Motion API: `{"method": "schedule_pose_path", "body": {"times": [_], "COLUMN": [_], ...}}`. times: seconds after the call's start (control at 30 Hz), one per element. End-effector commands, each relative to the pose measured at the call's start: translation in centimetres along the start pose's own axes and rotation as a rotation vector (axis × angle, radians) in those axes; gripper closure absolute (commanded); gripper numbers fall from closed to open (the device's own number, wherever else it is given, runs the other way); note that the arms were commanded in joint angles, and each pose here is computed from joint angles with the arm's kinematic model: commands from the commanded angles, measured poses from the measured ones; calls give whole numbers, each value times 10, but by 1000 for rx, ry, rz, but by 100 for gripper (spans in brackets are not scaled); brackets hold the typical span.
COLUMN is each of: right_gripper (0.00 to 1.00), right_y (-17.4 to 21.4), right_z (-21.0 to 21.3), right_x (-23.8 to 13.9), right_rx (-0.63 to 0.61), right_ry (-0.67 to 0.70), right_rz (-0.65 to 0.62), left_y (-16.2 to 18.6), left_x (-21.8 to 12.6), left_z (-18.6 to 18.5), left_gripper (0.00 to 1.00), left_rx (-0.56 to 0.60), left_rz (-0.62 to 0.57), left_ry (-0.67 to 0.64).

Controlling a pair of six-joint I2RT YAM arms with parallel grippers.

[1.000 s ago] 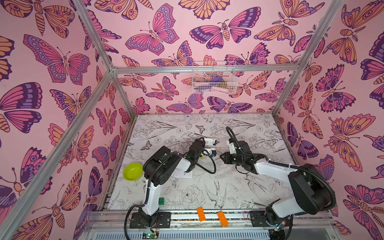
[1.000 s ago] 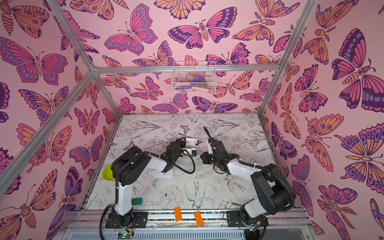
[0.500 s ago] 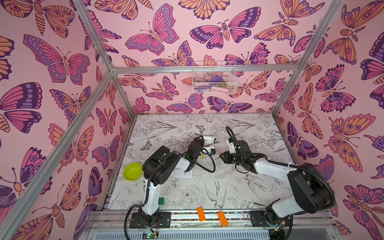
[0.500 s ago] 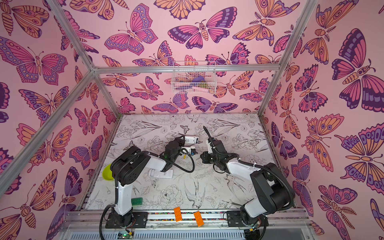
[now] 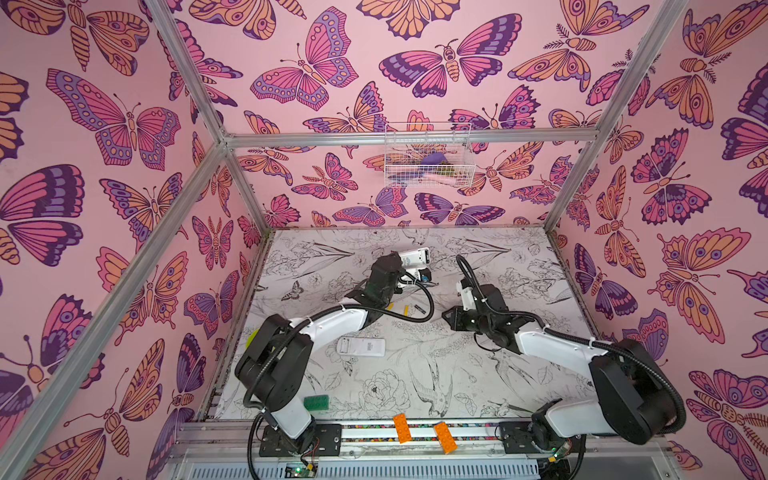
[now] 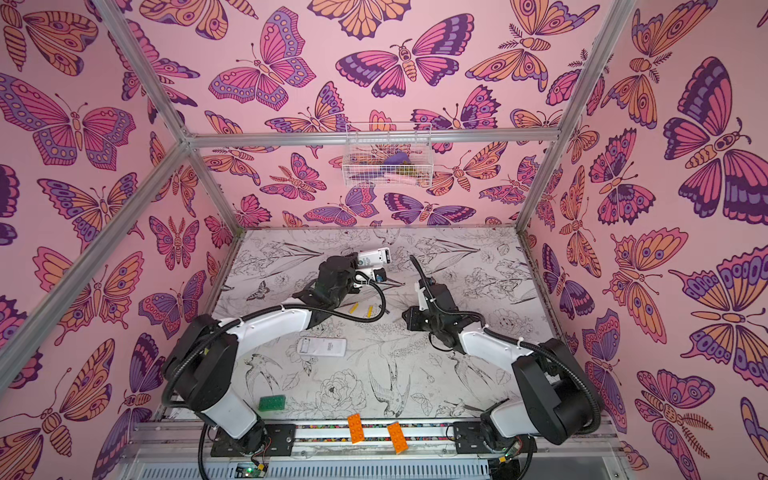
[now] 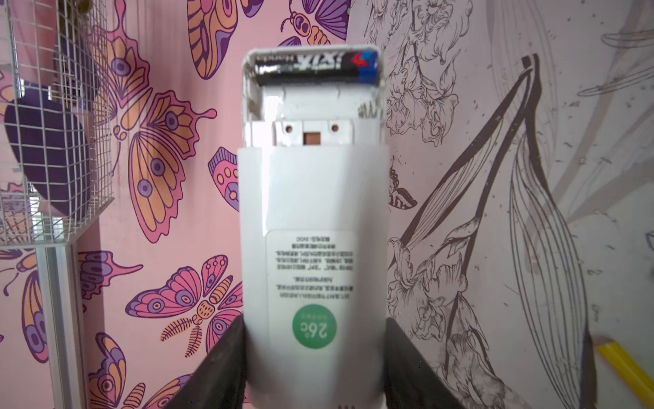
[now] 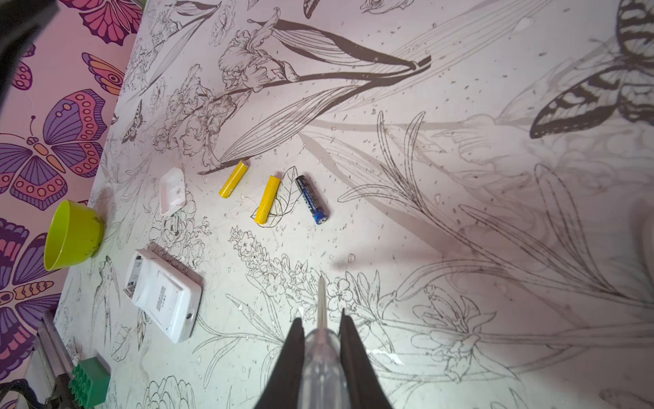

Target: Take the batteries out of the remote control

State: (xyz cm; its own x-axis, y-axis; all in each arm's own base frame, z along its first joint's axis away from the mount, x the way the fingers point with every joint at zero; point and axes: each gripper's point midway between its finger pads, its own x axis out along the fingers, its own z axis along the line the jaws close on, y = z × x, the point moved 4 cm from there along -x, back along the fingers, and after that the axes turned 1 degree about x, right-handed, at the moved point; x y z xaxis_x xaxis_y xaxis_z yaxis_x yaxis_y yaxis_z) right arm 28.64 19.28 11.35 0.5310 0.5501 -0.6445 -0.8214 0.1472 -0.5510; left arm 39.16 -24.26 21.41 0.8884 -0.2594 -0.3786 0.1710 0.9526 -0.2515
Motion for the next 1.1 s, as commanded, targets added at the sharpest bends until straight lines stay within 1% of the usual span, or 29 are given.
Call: {"method": "schedule_pose_path", "body": {"times": [0.0,0.17,0.23,0.33,0.43,0.5,0.6,0.67,0.77,0.93,1.07], "right_gripper": [100,100,100,100,100,100,100,100,100,100,100], "right_y": [-4,2,4,12,20,26,35,42,48,56,59], "right_z": [4,-1,-4,-13,-20,-22,-26,-31,-34,-39,-36], "right_x": [-18,-45,-58,-75,-89,-96,-104,-107,-114,-114,-111], "right_rx": [5,15,17,17,36,37,42,60,69,97,94], "right_ry": [15,54,80,143,178,179,178,190,199,197,179], "right_rz": [-36,-77,-92,-91,-102,-100,-111,-108,-102,-99,-72], "left_y": [-2,-30,-39,-47,-52,-55,-61,-62,-63,-66,-66], "left_x": [-23,-55,-67,-81,-87,-92,-96,-94,-91,-79,-70], "left_z": [-20,-39,-47,-63,-82,-98,-126,-142,-156,-167,-173], "left_gripper": [72,72,72,72,71,71,71,70,70,70,69], "left_rx": [-114,-180,-234,-394,-542,-595,-607,-598,-620,-658,-674], "left_rz": [50,13,12,29,72,95,110,145,177,242,286], "left_ry": [186,306,365,506,641,726,820,847,889,903,900]}}
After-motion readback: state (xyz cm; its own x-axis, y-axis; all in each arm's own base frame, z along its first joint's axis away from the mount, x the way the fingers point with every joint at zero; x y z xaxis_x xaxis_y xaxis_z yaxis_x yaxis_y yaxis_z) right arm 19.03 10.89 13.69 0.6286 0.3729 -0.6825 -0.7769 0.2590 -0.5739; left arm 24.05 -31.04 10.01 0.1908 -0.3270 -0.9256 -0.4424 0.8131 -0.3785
